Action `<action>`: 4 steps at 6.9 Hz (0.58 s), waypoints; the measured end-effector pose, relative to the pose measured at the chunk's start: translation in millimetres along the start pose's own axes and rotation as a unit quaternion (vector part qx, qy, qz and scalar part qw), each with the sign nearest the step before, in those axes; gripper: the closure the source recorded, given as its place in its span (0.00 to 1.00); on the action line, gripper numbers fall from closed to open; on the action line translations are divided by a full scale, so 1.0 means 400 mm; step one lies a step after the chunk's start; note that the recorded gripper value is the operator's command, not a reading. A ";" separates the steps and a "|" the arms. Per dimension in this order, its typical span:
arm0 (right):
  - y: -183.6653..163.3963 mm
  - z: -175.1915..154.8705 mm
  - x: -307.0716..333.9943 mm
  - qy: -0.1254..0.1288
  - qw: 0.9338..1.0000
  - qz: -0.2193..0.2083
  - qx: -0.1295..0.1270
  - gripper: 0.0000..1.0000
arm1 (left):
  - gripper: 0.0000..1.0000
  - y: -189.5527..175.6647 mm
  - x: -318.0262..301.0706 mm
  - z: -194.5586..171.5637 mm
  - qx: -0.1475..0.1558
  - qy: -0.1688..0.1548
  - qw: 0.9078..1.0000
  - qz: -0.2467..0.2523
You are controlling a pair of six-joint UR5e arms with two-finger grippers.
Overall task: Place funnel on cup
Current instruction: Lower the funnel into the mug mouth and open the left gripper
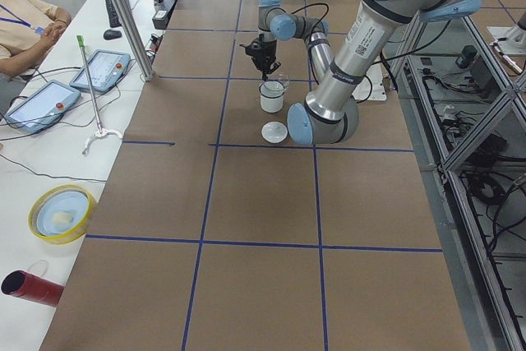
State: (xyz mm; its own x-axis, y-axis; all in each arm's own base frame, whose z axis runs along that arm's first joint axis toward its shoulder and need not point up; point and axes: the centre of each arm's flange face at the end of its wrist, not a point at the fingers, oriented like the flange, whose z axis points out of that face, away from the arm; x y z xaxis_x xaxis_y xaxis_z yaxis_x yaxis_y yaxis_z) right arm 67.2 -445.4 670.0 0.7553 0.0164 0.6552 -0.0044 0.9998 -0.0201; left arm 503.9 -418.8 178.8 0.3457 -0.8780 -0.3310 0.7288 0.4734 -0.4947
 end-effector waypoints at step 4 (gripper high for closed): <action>0.000 0.000 0.000 0.000 1.000 0.000 0.000 0.00 | 0.01 -0.004 0.002 -0.013 0.007 0.012 0.999 0.032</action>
State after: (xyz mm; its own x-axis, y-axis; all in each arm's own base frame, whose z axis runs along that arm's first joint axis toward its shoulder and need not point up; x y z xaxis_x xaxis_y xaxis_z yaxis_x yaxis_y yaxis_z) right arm 67.2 -445.4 670.0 0.7552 0.0164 0.6552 -0.0043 0.9998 -0.0200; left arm 500.0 -419.8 175.4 0.3780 -0.8443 -0.3799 0.7142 0.5270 -0.4607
